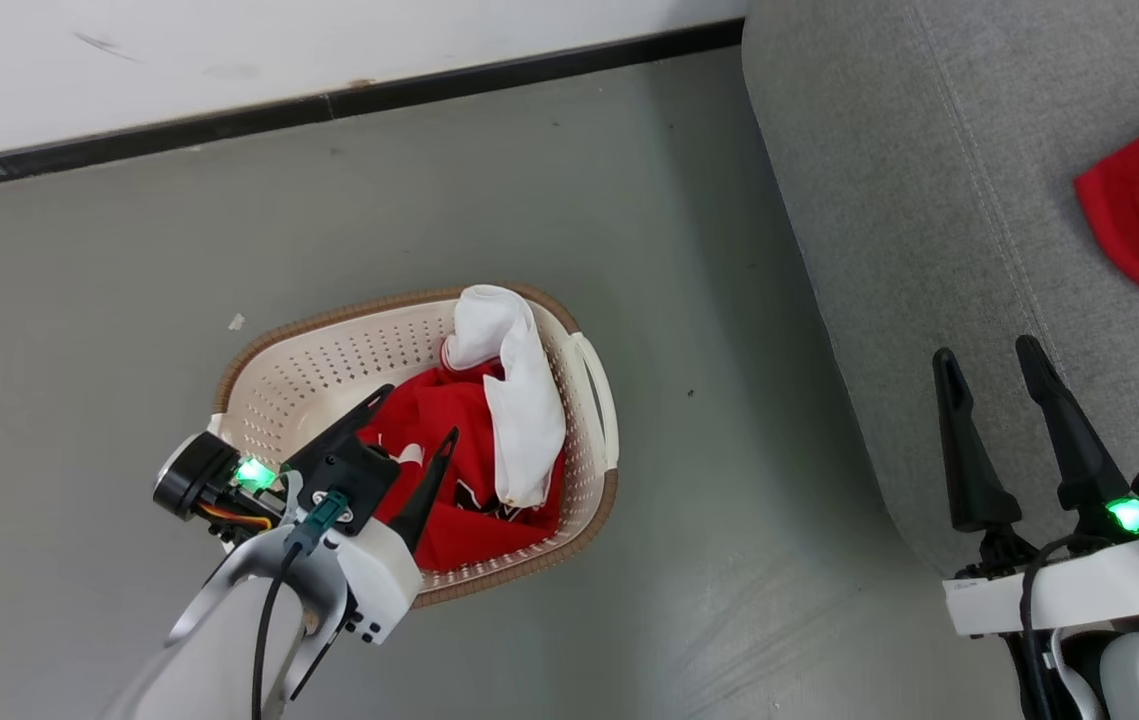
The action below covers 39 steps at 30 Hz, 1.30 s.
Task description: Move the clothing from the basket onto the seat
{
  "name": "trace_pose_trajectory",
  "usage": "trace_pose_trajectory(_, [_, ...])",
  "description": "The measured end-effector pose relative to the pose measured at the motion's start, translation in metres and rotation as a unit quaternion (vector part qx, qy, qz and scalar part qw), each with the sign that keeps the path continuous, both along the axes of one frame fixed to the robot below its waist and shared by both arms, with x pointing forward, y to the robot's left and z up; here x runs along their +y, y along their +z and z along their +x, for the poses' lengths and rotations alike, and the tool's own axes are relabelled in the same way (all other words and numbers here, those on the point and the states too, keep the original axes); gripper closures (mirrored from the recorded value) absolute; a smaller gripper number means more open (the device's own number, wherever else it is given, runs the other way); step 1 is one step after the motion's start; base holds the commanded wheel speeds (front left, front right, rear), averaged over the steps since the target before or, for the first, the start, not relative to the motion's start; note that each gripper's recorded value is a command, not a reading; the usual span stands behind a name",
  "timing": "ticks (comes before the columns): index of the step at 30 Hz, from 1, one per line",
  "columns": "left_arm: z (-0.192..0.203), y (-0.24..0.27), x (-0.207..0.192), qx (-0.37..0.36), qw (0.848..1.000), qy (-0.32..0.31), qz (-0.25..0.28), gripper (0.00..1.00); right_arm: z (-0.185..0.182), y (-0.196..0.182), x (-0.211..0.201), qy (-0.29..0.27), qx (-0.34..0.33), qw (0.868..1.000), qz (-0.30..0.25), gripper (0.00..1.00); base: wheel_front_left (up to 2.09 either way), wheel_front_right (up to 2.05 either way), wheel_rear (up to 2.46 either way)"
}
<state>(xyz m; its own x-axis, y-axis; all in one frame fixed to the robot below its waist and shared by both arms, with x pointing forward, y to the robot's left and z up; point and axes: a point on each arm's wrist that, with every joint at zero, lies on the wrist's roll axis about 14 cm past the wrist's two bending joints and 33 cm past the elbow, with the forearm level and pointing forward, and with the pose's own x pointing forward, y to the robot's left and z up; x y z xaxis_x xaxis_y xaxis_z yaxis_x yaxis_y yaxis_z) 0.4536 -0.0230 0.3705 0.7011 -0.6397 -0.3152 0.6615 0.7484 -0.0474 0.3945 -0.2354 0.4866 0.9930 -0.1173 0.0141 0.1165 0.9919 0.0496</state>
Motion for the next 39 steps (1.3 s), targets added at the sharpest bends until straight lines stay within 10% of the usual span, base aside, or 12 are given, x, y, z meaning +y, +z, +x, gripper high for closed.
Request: trace_pose_trajectory(39, [0.03, -0.155, -0.057, 0.083, 0.983, -0.13, 0.101, 0.0, 0.03, -0.057, -0.028, -0.037, 0.062, 0.997, 0.009, 0.0, 0.0, 0.0, 0.0])
